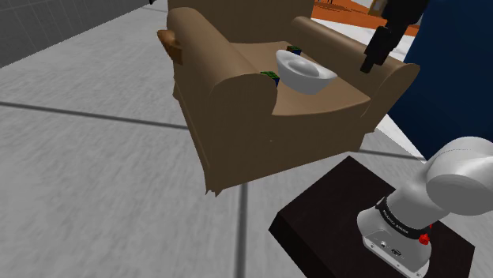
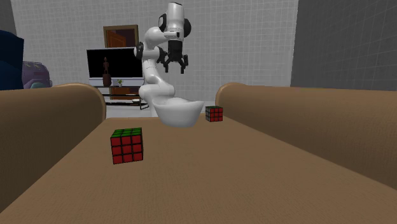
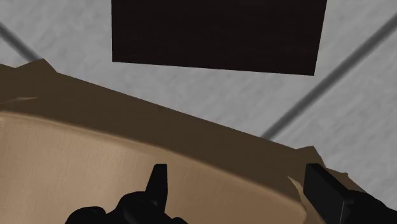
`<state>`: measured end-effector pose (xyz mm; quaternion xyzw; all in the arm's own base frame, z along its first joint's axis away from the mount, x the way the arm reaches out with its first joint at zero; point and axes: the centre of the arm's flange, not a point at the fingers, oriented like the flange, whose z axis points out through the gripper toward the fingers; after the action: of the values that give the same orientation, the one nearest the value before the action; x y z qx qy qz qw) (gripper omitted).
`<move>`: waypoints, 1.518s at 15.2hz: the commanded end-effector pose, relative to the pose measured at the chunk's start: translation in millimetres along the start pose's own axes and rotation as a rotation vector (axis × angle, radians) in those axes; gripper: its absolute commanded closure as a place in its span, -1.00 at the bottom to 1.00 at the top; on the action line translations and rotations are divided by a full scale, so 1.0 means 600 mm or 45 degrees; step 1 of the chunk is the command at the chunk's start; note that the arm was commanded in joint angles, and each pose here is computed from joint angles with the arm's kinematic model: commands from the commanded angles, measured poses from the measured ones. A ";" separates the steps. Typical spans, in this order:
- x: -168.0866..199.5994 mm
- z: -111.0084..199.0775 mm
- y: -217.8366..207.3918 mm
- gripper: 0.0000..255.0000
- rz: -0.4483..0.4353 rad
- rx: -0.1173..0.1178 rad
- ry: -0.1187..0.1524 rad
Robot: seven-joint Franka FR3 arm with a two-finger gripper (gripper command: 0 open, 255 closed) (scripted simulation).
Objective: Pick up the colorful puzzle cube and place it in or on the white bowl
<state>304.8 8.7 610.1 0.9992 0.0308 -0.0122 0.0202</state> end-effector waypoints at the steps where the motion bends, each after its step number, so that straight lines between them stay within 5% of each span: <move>1: 0.000 0.000 0.000 -1.00 0.000 0.000 0.000; 23: 0.442 0.179 -0.031 -1.00 0.083 0.077 0.025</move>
<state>552.6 37.9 502.7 1.0000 -0.0004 -0.0035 -0.0084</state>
